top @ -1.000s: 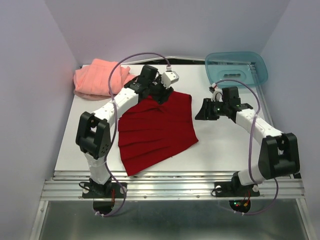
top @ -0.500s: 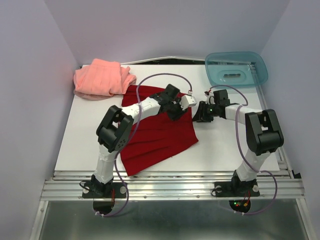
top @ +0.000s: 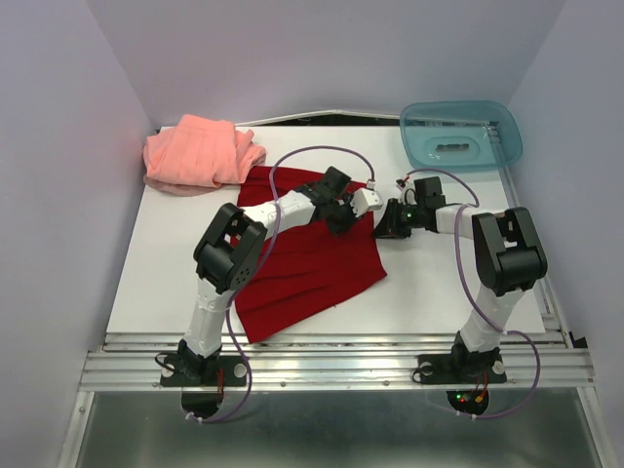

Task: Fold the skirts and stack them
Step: Fold the skirt

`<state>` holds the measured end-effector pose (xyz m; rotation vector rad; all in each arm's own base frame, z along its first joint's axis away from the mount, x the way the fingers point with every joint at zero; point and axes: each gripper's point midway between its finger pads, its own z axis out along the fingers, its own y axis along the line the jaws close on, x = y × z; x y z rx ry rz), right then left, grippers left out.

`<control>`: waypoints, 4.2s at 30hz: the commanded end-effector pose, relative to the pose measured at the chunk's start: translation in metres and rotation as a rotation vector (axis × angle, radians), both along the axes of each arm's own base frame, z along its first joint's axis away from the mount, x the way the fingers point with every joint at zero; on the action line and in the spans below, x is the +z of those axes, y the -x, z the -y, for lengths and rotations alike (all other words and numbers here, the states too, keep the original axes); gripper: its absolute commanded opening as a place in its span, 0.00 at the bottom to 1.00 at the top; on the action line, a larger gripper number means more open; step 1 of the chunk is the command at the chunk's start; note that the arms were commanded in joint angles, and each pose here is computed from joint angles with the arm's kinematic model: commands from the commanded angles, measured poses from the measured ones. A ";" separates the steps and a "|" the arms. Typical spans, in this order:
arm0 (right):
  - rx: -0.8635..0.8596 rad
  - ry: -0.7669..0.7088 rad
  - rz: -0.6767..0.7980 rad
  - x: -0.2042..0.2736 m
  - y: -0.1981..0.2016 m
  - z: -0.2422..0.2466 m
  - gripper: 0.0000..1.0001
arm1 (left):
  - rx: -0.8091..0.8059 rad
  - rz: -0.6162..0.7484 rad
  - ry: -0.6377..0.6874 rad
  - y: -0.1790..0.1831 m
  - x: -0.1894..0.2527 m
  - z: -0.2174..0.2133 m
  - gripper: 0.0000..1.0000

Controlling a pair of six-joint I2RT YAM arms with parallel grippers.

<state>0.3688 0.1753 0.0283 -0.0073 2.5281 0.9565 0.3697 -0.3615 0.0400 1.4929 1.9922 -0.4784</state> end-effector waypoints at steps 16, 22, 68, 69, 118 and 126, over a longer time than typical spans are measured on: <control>-0.049 0.055 -0.033 -0.022 0.000 0.008 0.14 | -0.062 0.039 0.065 0.010 0.025 0.029 0.54; -0.060 0.156 -0.024 -0.029 0.001 0.020 0.14 | -0.051 0.030 0.023 0.008 0.004 0.028 0.31; -0.103 0.432 -0.047 -0.001 0.008 0.058 0.22 | -0.066 -0.082 0.090 0.008 -0.009 0.058 0.00; -0.123 0.461 -0.039 0.004 0.007 0.068 0.22 | -0.067 -0.091 0.084 0.009 -0.012 0.057 0.00; -0.336 -0.314 -0.654 -0.012 0.180 -0.052 0.06 | 0.128 -0.154 0.322 -0.028 0.117 0.020 0.40; -0.137 -0.419 -0.142 0.100 0.105 -0.077 0.23 | 0.195 -0.313 0.389 -0.021 0.087 -0.010 0.39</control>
